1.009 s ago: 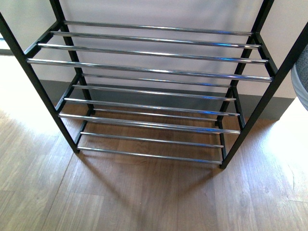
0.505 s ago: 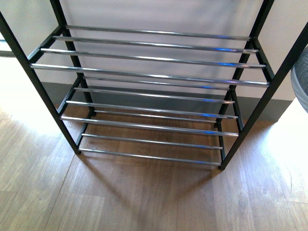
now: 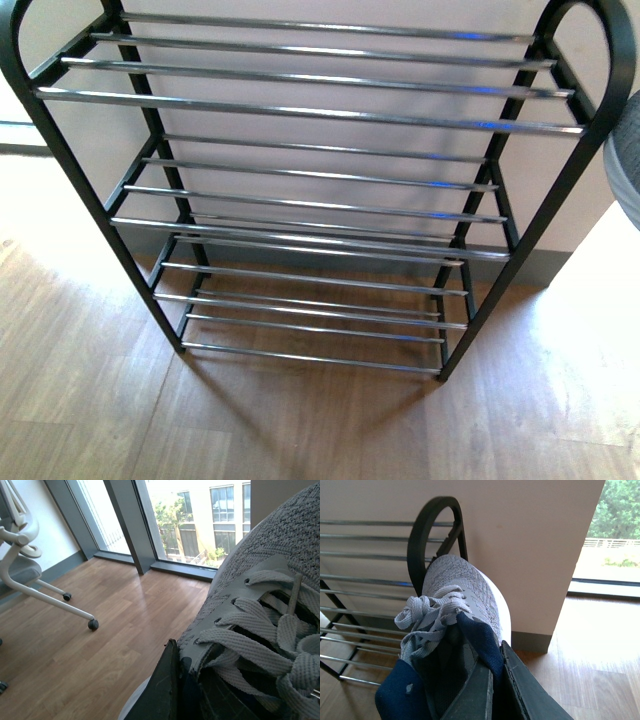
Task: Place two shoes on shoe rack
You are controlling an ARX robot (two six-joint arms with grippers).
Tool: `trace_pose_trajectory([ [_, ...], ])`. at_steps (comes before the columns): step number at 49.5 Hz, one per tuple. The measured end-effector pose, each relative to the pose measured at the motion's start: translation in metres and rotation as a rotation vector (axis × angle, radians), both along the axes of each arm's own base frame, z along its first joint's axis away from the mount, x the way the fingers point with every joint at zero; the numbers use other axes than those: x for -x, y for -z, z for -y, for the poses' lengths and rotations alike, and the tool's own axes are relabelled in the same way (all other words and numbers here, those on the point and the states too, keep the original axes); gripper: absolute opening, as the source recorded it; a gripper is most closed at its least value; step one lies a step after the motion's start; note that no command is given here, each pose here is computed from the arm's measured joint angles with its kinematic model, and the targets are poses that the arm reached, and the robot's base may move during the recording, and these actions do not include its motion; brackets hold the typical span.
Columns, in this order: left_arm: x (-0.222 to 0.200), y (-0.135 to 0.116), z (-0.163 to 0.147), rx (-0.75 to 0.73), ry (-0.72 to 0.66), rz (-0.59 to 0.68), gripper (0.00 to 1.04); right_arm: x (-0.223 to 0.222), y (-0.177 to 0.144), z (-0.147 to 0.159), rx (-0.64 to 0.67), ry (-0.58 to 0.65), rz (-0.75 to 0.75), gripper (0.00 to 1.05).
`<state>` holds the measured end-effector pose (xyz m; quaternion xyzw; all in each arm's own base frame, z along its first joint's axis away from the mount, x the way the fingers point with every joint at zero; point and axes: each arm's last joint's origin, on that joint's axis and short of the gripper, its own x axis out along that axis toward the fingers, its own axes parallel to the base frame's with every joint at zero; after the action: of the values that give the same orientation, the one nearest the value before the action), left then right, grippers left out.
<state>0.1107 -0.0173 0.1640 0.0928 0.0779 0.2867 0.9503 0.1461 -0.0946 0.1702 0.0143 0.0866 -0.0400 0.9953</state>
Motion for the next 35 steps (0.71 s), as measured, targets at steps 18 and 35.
trace_pose_trajectory([
  [18, 0.0, 0.0, 0.0, 0.0, 0.0, 0.0, 0.02, 0.0, 0.0, 0.0, 0.0, 0.0, 0.0, 0.01],
  [35, 0.0, 0.0, 0.0, 0.0, 0.0, 0.0, 0.02, 0.0, -0.0002, 0.0, 0.001, 0.0, 0.001, 0.01],
])
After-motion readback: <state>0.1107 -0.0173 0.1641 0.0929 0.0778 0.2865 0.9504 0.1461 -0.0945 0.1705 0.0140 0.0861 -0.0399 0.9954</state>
